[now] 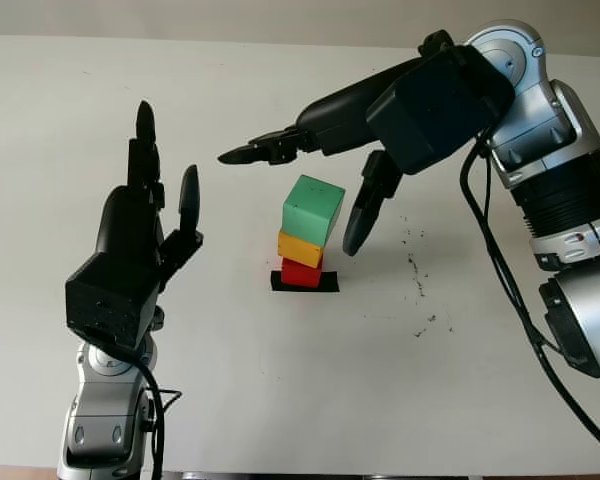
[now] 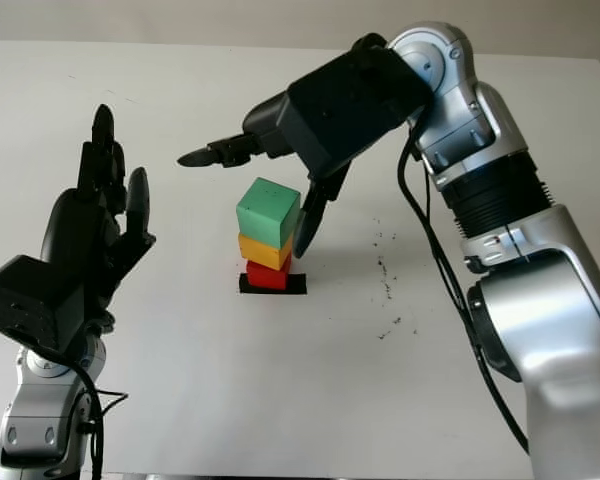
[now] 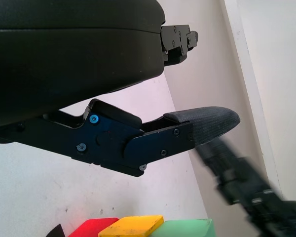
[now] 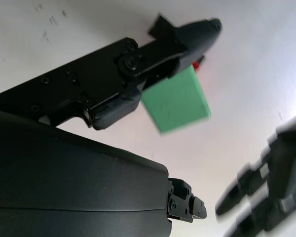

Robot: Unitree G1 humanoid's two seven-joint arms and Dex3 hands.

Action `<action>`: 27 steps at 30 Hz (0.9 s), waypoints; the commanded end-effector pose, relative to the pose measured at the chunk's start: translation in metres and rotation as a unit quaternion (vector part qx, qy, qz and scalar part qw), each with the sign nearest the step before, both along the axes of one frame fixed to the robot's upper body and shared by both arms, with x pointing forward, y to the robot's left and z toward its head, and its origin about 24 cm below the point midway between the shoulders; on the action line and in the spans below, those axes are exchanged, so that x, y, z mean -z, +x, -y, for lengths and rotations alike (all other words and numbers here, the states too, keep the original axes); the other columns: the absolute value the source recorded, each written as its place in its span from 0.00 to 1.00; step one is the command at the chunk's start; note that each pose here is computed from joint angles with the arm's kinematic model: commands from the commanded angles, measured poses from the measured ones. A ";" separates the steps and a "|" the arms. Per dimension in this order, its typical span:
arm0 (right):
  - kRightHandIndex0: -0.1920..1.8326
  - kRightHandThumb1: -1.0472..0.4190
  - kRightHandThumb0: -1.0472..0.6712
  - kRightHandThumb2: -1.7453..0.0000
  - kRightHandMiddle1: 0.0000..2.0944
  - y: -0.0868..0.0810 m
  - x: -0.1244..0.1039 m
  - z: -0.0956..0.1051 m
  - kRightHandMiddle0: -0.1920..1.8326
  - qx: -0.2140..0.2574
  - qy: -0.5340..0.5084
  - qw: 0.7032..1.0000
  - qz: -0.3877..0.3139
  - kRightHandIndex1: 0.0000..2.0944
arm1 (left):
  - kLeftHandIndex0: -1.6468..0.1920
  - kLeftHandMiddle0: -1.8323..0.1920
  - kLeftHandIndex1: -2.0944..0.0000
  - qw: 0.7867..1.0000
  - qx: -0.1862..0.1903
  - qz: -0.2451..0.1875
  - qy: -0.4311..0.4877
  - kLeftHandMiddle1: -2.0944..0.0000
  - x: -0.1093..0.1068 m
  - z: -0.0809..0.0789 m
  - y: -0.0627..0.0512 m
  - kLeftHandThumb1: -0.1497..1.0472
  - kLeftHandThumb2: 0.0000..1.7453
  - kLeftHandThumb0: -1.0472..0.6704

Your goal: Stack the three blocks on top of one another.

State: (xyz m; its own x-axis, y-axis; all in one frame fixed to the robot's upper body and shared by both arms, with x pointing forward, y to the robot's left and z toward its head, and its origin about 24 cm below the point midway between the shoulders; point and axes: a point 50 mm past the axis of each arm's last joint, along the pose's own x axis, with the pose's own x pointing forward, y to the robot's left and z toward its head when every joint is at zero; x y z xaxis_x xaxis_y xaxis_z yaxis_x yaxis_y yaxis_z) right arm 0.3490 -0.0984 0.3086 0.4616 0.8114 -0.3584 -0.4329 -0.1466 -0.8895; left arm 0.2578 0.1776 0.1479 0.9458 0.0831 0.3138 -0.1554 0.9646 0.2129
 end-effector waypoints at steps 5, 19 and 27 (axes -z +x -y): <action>0.00 0.00 0.06 0.79 0.00 0.003 0.000 0.059 0.00 0.092 0.209 0.974 0.003 0.00 | 0.97 0.98 0.98 1.000 -0.011 -0.004 -0.002 0.97 0.002 -0.002 -0.004 1.00 0.39 0.13; 0.00 0.00 0.12 0.60 0.00 -0.016 0.124 0.107 0.00 0.266 0.473 0.833 -0.108 0.00 | 0.96 0.97 0.97 1.000 0.001 -0.002 -0.021 0.97 0.005 -0.011 -0.005 1.00 0.40 0.14; 0.00 0.00 0.13 0.56 0.00 -0.045 0.165 0.096 0.00 0.292 0.560 0.762 -0.145 0.00 | 0.98 0.98 0.98 1.000 0.018 0.003 -0.021 0.98 0.013 -0.010 -0.010 1.00 0.41 0.14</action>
State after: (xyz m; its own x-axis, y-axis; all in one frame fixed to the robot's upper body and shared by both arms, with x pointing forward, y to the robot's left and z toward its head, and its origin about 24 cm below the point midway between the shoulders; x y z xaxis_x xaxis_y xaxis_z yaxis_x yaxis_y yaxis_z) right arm 0.3096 -0.1943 0.1471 0.8911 0.3867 0.2375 -0.3456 0.9174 -0.1971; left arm 0.2509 0.1872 0.1402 0.9437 0.0675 0.3239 -0.1290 0.9766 0.1722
